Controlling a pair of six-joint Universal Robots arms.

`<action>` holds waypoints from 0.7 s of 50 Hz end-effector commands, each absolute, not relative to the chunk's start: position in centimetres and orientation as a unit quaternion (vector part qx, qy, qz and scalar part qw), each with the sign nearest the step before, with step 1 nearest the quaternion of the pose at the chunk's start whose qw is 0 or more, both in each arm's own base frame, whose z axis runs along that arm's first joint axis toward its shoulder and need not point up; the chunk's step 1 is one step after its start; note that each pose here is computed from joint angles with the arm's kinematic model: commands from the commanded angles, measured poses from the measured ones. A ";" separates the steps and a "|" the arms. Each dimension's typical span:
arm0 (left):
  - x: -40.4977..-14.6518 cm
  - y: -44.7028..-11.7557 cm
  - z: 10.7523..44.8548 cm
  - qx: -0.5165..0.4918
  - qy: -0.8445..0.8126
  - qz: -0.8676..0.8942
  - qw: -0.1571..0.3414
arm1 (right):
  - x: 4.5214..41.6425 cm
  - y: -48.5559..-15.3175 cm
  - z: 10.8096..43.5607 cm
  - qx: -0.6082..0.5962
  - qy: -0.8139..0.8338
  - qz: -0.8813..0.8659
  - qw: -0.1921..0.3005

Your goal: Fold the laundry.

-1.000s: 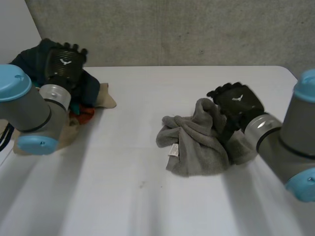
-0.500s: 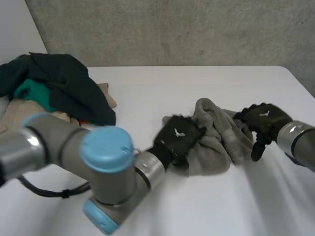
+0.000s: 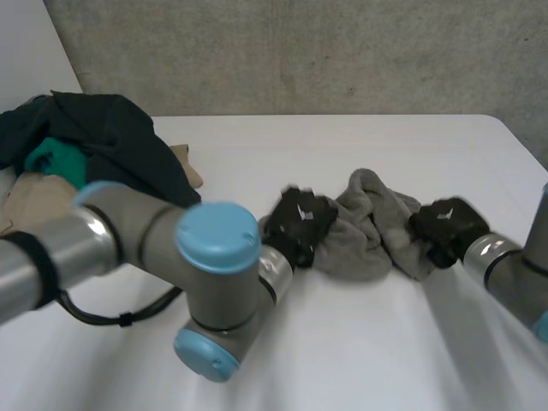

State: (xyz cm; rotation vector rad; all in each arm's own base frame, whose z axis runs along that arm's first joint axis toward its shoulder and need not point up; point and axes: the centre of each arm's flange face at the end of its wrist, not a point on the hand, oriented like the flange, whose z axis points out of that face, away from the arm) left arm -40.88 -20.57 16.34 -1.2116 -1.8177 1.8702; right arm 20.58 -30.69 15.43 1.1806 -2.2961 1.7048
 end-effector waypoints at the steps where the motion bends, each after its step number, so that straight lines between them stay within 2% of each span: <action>1: -37.3 -21.0 26.9 -0.344 -0.583 0.726 0.122 | 19.7 -30.1 26.3 0.348 -0.658 0.664 0.069; 3: -35.6 -21.2 29.8 -0.320 -0.571 0.748 0.115 | 19.4 -30.0 27.7 0.343 -0.658 0.666 0.072; 7: -33.2 -20.6 32.7 -0.293 -0.565 0.762 0.115 | 18.9 -29.8 30.9 0.338 -0.664 0.663 0.072; 12: -31.7 -20.3 33.1 -0.284 -0.583 0.753 0.114 | 19.1 -29.2 33.7 0.334 -0.673 0.657 0.054; 15: -31.1 -20.8 31.9 -0.282 -0.605 0.737 0.108 | 19.0 -30.0 33.8 0.322 -0.678 0.659 0.047; 19: -30.5 -22.1 29.8 -0.281 -0.630 0.718 0.093 | 19.3 -33.0 30.0 0.301 -0.721 0.624 0.018; 24: -31.1 -25.9 24.2 -0.286 -0.672 0.680 0.071 | 20.1 -36.4 24.0 0.286 -0.761 0.582 -0.005; 29: -32.6 -29.3 21.6 -0.282 -0.665 0.689 0.062 | 20.0 -39.9 21.0 0.246 -0.747 0.616 0.045; 30: -32.9 -31.1 20.6 -0.275 -0.663 0.694 0.055 | 20.0 -40.4 20.8 0.237 -0.740 0.627 0.057; 33: -32.4 -34.9 19.0 -0.254 -0.662 0.704 0.038 | 19.9 -42.3 20.7 0.199 -0.701 0.679 0.090; 35: -32.1 -36.1 18.9 -0.246 -0.658 0.711 0.036 | 19.9 -43.2 20.7 0.186 -0.678 0.703 0.102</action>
